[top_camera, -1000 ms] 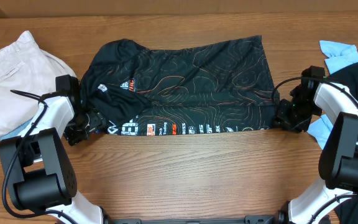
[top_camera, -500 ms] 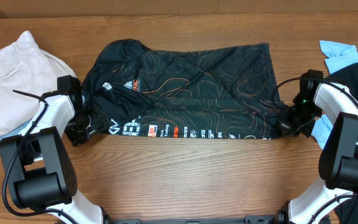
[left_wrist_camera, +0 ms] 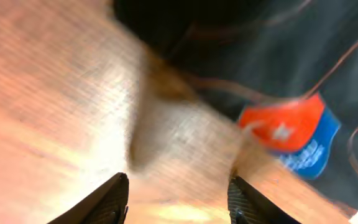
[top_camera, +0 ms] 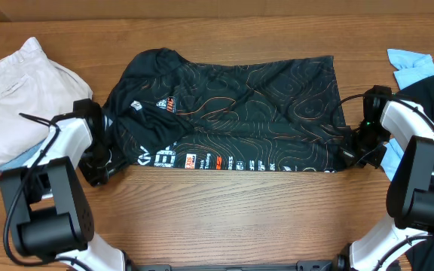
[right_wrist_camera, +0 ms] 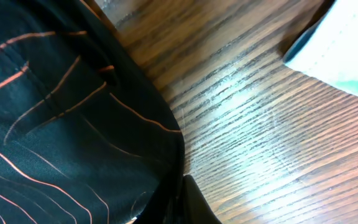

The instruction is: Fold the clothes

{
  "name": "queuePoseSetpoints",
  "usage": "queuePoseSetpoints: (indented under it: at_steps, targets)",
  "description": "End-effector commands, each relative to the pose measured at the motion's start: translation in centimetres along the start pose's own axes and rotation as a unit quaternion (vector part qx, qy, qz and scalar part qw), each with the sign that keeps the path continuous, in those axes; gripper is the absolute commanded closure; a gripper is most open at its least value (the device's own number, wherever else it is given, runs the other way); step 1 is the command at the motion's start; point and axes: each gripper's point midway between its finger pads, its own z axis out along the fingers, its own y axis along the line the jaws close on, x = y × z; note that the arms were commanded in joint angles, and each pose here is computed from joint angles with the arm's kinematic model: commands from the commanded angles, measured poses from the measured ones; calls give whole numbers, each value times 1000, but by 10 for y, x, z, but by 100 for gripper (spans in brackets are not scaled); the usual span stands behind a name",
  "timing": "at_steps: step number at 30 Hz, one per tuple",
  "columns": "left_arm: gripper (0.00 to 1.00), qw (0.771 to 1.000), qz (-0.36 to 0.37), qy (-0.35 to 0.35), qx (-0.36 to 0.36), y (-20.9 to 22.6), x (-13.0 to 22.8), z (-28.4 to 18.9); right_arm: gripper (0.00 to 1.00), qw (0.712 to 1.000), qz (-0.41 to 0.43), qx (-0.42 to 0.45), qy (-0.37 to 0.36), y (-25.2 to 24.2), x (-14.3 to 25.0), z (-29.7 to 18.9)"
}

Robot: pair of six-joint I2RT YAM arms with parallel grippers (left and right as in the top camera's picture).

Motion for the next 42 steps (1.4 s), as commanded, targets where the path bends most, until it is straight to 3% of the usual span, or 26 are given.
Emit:
queuePoseSetpoints:
  at_steps: [1,6,15,24,31,36,39,42]
  targets:
    - [45,998,4,-64,3,6,-5,-32,96,1000,6,9,-7,-4,-2,0]
    - [34,994,-27,-108,-18,16,-17,-45,96,1000,6,9,-7,-4,-3,0]
    - [39,986,-34,-162,4,1,-53,-39,96,1000,6,8,-10,-3,-4,0]
    - [40,988,-33,-150,-9,-1,-61,-16,96,1000,6,8,-10,-3,-4,0]
    - [57,990,-29,-136,-18,-1,-60,-4,96,1000,6,8,-10,-3,-4,0]
    - [77,990,-27,-134,-20,0,-58,-4,96,1000,6,8,-10,-3,-4,0]
    - [96,991,-27,-124,-45,10,-53,-3,96,1000,5,8,-10,-3,-4,0]
    - [96,985,-62,-113,-111,37,-41,-6,96,1000,5,9,-8,-4,-3,0]
